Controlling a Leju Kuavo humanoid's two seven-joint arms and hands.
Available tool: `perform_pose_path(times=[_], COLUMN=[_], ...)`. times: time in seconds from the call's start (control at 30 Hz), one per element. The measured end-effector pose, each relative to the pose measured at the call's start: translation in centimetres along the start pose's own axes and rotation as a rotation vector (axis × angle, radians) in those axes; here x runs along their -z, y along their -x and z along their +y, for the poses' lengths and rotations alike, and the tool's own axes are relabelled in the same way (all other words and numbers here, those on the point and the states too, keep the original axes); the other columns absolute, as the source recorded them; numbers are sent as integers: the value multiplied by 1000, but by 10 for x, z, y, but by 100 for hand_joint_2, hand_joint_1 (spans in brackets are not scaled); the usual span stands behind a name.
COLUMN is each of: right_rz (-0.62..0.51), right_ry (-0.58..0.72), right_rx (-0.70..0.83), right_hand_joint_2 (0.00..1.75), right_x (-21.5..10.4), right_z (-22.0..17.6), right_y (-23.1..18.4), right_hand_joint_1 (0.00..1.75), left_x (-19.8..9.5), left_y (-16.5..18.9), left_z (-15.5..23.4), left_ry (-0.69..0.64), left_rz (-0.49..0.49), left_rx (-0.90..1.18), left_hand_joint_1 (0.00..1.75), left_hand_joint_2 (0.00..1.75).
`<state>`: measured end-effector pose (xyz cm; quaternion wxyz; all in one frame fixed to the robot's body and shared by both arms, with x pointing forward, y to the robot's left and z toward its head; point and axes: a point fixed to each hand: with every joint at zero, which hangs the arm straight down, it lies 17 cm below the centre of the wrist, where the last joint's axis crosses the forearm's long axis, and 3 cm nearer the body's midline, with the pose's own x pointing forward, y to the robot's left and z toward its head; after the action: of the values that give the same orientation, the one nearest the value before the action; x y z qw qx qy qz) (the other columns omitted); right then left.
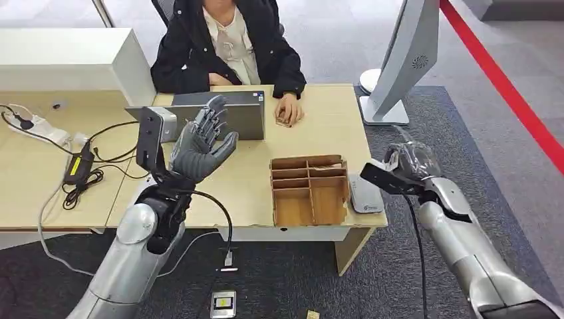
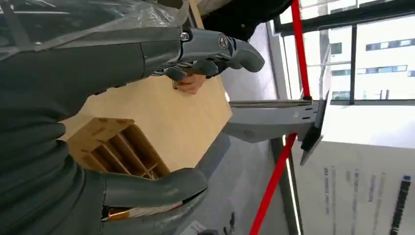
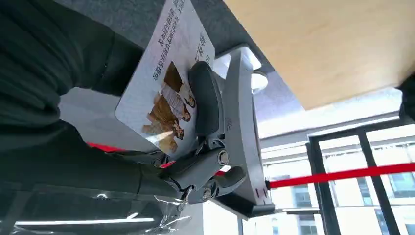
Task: Pass the card to the sensor for recognition and then transmit it.
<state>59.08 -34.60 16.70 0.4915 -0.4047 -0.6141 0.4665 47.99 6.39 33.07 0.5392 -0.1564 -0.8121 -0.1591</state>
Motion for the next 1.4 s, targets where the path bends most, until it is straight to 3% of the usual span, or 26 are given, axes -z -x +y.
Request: perform_pose_path(times=[0.6, 0.97, 1.4], right_rz=[-197, -209, -123], right_ry=[116, 117, 31], right_rx=[-40, -25, -75], right_hand_joint_2=[175, 175, 175], right_x=[62, 100, 113], right_z=[-101, -142, -120], right_y=[-72, -114, -130], right_hand_joint_1=[175, 175, 175], left_x=[9, 23, 34], left_y=[-16, -28, -32], left_z=[-7, -19, -32], left_ry=[10, 35, 61], left_rz=[-62, -92, -104], left_rx=[-20, -42, -60], left_hand_joint_1=[0, 0, 0], left_hand_joint_2=[175, 175, 175])
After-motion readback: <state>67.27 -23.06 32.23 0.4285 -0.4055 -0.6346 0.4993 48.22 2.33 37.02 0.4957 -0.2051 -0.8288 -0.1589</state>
